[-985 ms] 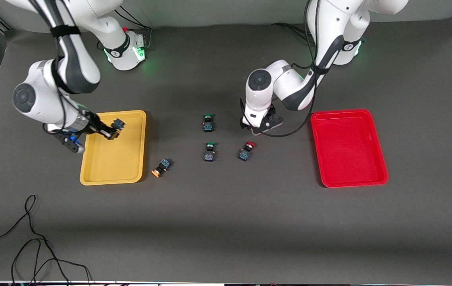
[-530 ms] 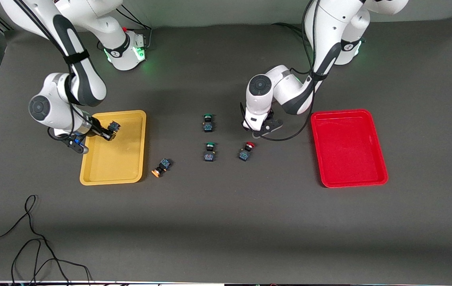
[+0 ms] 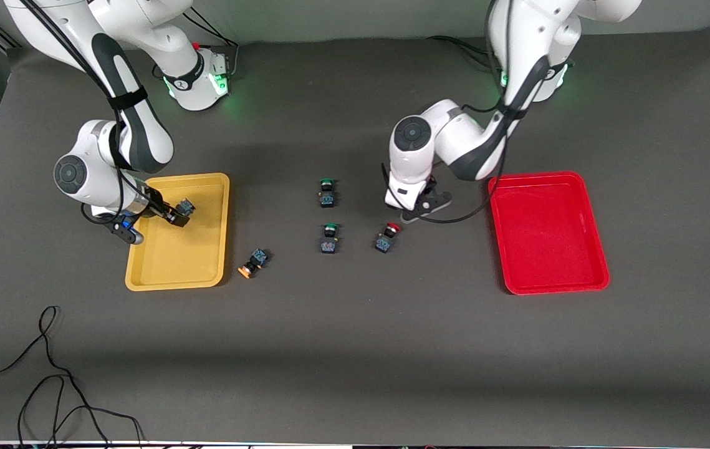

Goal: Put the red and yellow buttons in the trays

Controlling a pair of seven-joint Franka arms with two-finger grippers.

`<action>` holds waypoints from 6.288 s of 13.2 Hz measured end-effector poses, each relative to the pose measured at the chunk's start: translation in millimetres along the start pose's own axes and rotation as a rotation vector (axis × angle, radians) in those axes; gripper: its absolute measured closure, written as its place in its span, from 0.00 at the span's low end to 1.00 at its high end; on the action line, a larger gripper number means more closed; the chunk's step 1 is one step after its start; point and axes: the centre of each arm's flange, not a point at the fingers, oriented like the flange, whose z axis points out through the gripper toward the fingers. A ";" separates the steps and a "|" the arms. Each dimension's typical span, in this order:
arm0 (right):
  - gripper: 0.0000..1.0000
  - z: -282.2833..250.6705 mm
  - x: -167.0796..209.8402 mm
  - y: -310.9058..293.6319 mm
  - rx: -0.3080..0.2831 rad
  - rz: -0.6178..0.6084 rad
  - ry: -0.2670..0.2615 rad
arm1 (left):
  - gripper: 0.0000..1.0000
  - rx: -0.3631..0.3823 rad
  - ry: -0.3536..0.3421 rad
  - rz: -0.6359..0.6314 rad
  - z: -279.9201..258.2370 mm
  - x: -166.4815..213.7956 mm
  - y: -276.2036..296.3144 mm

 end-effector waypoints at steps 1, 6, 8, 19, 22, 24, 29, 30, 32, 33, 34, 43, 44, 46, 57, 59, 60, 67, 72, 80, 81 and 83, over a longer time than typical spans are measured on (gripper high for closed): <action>0.00 -13.8 1.4 -14.8 0.024 -0.016 0.024 | 0.62 0.002 -0.026 0.045 -19.9 15.9 -13.5; 0.00 -72.8 -34.1 -160.1 0.150 0.033 0.115 | 0.62 0.046 -0.142 0.256 -56.7 101.0 -115.2; 0.00 -47.5 -48.6 -208.6 0.139 0.082 0.098 | 0.62 0.047 -0.181 0.306 -42.3 131.7 -162.7; 0.52 60.4 -23.4 -232.6 0.063 0.129 0.097 | 0.43 -0.046 -0.130 0.432 77.0 170.6 -223.8; 0.56 47.8 -20.9 -236.6 0.078 0.130 0.101 | 0.10 -0.020 -0.152 0.425 50.8 183.1 -225.0; 0.56 13.2 -19.2 -242.2 0.079 0.130 0.080 | 0.00 0.018 -0.174 0.430 -1.6 193.1 -220.9; 0.56 -107.4 31.5 -162.9 0.063 0.085 0.041 | 0.00 -0.012 -0.063 0.562 -91.9 179.7 -136.7; 0.56 -98.6 44.8 -137.4 0.045 0.062 0.034 | 0.00 -0.027 -0.048 0.599 -97.6 173.3 -111.6; 0.56 -61.8 54.6 -104.0 0.017 0.038 0.030 | 0.00 -0.061 -0.029 0.663 -101.0 163.6 -60.4; 0.56 -40.7 52.3 -96.2 0.009 0.029 0.040 | 0.00 -0.076 -0.029 0.694 -96.2 157.5 -35.8; 0.56 -21.0 48.4 -91.2 0.001 0.018 0.051 | 0.00 -0.085 -0.037 0.726 -86.5 147.5 -13.2; 0.08 0.6 34.9 -80.0 0.039 -0.005 0.052 | 0.00 -0.068 -0.056 0.789 57.1 43.3 86.8; 0.00 -16.1 35.2 -84.7 0.062 -0.011 0.063 | 0.00 -0.067 -0.057 0.780 62.6 43.8 87.1; 0.00 -67.1 34.0 -92.4 0.120 -0.035 0.088 | 0.20 -0.063 -0.057 0.750 69.4 45.7 86.6; 0.00 -343.6 -8.2 -27.9 0.058 -0.427 0.177 | 0.59 -0.033 -0.123 0.330 -77.7 165.0 -6.2; 0.00 -353.9 -26.3 -31.5 0.049 -0.451 0.177 | 0.59 0.022 -0.177 0.221 -104.5 208.8 -74.8; 0.00 -354.7 -29.6 -32.9 0.046 -0.457 0.174 | 0.59 0.035 -0.198 0.174 -106.3 230.5 -108.3; 0.00 -358.2 -34.9 -28.8 0.039 -0.457 0.163 | 0.59 0.052 -0.144 0.173 8.6 297.1 -274.6; 0.00 -357.6 -35.0 -29.2 0.039 -0.458 0.163 | 0.59 0.032 -0.160 0.179 84.6 261.7 -295.2; 0.00 -358.1 -32.8 -34.8 0.050 -0.464 0.191 | 0.00 0.113 -0.194 0.332 -98.5 279.2 -317.5; 0.00 -355.7 -30.5 -36.3 0.051 -0.463 0.192 | 0.00 0.097 -0.181 0.367 -134.0 272.8 -322.8; 0.00 -349.7 -26.6 -39.0 0.047 -0.463 0.184 | 0.00 0.072 -0.150 0.403 -193.0 255.4 -338.2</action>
